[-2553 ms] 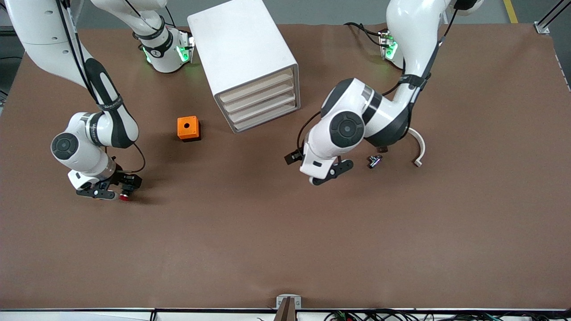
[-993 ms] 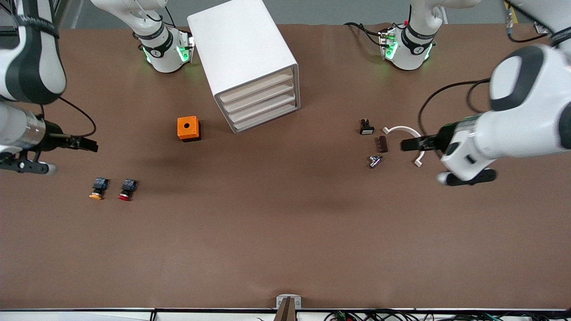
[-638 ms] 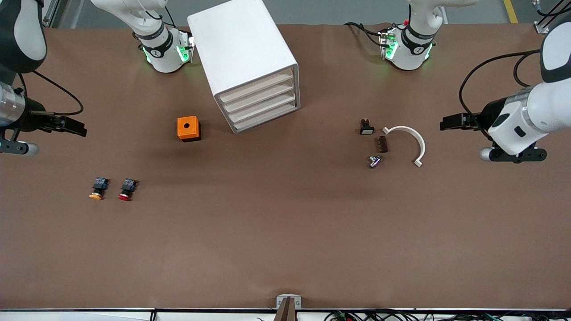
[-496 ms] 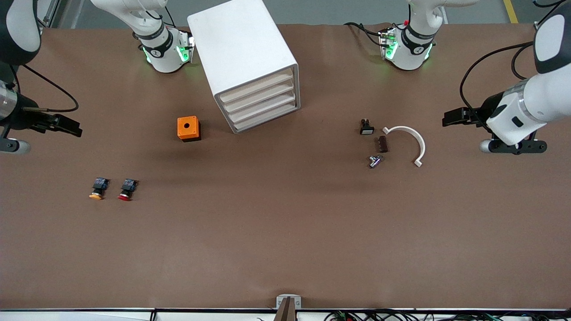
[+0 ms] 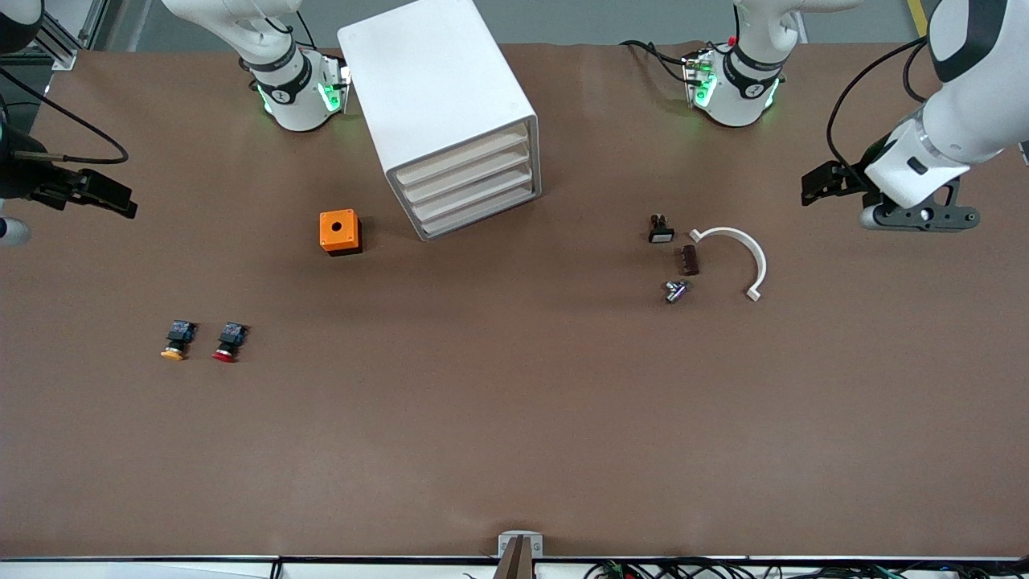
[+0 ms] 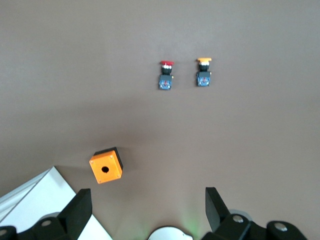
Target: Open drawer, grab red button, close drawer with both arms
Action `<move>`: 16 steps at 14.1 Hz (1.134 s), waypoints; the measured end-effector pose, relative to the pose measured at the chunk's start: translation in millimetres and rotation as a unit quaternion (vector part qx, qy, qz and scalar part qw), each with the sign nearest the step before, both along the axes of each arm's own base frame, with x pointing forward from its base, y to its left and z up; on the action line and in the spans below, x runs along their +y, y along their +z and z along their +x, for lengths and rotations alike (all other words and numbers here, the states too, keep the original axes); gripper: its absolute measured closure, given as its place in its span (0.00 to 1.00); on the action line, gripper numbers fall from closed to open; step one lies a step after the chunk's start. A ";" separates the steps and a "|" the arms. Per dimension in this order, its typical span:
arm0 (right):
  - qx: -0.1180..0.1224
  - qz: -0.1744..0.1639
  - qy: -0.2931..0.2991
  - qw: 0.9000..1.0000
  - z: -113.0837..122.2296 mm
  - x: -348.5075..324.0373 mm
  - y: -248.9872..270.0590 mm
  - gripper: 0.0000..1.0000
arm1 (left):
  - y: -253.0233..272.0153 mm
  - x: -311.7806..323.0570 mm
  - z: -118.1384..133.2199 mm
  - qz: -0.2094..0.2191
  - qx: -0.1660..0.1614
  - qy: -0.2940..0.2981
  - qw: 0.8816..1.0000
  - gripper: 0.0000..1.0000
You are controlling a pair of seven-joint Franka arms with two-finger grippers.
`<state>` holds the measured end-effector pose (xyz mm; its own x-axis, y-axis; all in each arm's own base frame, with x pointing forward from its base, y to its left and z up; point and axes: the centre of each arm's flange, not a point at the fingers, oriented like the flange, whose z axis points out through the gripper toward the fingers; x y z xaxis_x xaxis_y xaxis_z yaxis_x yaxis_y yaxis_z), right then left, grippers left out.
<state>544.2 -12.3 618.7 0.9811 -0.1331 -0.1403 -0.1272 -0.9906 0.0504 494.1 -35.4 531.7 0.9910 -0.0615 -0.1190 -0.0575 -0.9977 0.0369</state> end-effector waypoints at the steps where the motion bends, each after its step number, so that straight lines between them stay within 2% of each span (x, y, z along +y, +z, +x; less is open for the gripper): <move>1: 0.001 0.000 -0.002 1.000 -1.2 -1.3 5.5 0.00 | 4.3 7.5 -2.5 -0.001 -0.005 -0.001 1.000 0.00; 6: -0.019 -0.001 -0.011 1.000 -10.4 -8.7 53.3 0.00 | 24.8 13.9 2.3 -0.002 -0.036 0.001 0.999 0.00; 13: 0.000 0.012 -0.007 1.000 -8.7 -2.1 44.2 0.00 | 78.4 13.5 68.2 -0.007 -0.103 0.031 0.994 0.00; 16: -0.005 0.013 -0.009 1.000 -17.0 -5.0 50.3 0.00 | 83.8 13.2 77.5 -0.008 -0.110 0.035 0.993 0.00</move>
<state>527.2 -17.3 669.1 0.9800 -0.1473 -0.1340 -0.1454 -0.9891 0.0241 571.6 -22.2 615.5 0.9948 0.0081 0.1010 0.0035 -0.9989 0.0462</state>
